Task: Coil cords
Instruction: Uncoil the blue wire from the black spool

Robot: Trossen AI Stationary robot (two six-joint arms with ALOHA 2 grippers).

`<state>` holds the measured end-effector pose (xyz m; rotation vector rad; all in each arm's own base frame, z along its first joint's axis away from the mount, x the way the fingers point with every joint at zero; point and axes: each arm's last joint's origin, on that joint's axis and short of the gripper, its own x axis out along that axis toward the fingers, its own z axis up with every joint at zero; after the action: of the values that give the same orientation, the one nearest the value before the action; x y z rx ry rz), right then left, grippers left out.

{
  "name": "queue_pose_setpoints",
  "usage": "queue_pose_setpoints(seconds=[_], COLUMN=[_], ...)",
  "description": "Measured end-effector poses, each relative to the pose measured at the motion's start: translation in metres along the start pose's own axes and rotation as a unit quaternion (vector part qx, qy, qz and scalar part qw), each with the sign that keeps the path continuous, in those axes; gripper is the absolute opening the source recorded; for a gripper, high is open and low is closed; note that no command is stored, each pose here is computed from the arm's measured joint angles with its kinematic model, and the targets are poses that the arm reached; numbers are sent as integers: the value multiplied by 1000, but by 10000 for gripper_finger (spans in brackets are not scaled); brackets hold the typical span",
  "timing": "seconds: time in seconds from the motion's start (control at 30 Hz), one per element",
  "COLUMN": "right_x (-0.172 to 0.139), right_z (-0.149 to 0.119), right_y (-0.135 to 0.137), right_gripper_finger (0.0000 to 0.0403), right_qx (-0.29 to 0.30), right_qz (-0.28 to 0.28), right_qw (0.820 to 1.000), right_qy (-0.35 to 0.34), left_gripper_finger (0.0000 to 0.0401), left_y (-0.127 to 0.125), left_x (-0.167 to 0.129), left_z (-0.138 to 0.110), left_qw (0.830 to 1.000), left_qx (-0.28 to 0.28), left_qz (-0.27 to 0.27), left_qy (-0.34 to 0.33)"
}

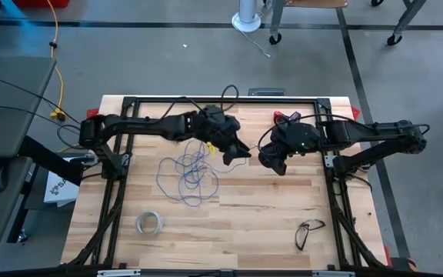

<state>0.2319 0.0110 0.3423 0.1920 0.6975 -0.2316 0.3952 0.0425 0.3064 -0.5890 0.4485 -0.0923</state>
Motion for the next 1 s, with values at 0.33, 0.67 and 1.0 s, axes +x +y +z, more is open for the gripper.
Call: queue_pose_setpoints(seconds=[0.33,0.67,1.0], right_x=[0,-12,-42], right_z=[0,6,28], right_y=[0,-3,-3], right_gripper_finger=[0,0,0], right_qx=[-9,-5,-22], right_qz=[0,-23,-37], right_qw=[1000,999,998], right_qy=[1,-25,-52], left_gripper_finger=[155,5,1], left_y=[1,2,-3], left_x=[15,11,11], left_z=[-12,-20,-23], left_qw=[1000,998,997], left_qx=[7,15,43], left_qz=[5,22,27], left_qy=[19,64,63])
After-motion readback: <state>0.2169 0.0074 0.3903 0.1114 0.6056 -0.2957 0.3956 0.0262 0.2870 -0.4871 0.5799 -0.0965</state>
